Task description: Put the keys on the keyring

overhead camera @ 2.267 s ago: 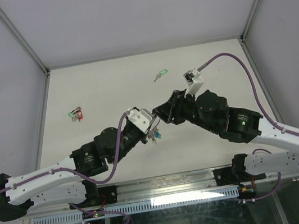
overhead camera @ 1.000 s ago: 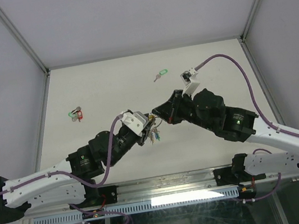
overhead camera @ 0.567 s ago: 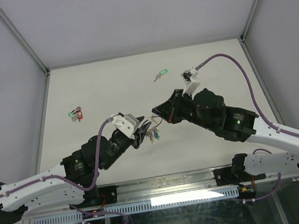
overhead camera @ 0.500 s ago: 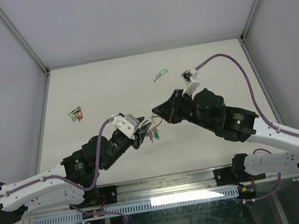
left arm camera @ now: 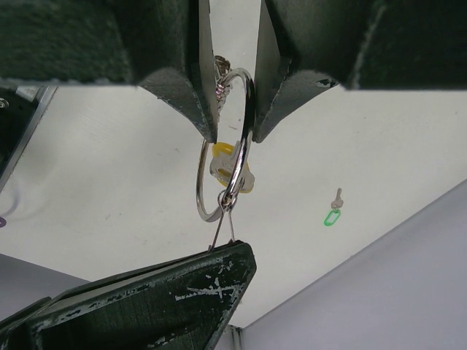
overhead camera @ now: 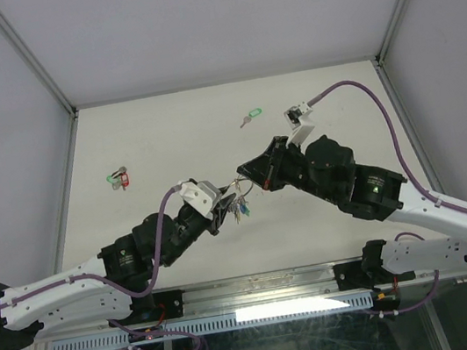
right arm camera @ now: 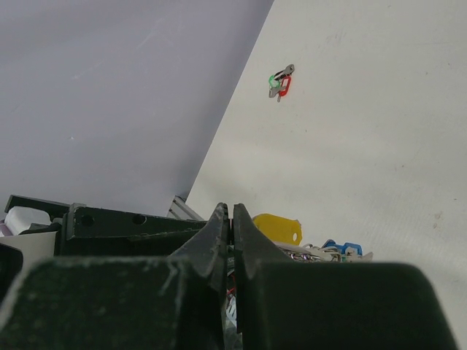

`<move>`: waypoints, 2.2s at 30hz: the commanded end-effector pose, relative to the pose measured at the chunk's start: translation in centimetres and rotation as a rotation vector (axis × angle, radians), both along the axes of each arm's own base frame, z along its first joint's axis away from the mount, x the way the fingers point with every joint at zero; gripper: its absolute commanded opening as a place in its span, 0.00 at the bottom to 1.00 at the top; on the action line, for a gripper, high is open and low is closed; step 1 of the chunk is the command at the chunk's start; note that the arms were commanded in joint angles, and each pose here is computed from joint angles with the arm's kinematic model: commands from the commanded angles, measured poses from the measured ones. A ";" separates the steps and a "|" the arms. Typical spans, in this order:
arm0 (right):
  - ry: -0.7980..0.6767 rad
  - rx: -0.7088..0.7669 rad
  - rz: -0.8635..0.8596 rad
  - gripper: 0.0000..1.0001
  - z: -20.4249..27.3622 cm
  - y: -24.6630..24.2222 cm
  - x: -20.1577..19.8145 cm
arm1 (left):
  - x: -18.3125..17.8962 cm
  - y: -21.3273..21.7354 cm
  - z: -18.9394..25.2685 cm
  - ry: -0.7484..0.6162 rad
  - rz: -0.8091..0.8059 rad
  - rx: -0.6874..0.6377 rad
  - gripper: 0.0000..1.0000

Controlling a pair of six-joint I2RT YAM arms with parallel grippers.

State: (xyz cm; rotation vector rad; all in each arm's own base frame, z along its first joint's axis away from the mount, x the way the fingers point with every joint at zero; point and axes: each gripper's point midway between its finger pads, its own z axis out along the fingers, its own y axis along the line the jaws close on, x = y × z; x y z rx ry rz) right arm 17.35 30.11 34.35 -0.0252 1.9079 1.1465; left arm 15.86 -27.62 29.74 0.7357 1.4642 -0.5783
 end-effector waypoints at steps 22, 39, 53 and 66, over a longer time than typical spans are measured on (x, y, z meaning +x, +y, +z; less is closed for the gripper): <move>-0.085 0.084 -0.020 0.00 4.5 -0.8 0.2 | -0.5 -0.2 3.3 -0.026 -0.029 -0.097 0.00; -0.150 -0.125 -0.258 0.39 1.2 -6.9 2.5 | -2.0 0.4 4.3 0.016 -0.100 -0.042 0.00; -0.583 -0.263 0.022 0.42 1.8 -6.8 -0.4 | -2.4 1.7 7.7 0.028 -0.097 -0.101 0.00; -1.037 -0.223 0.369 0.31 1.6 -2.8 -5.2 | -2.0 2.1 10.9 -0.014 -0.112 -0.105 0.00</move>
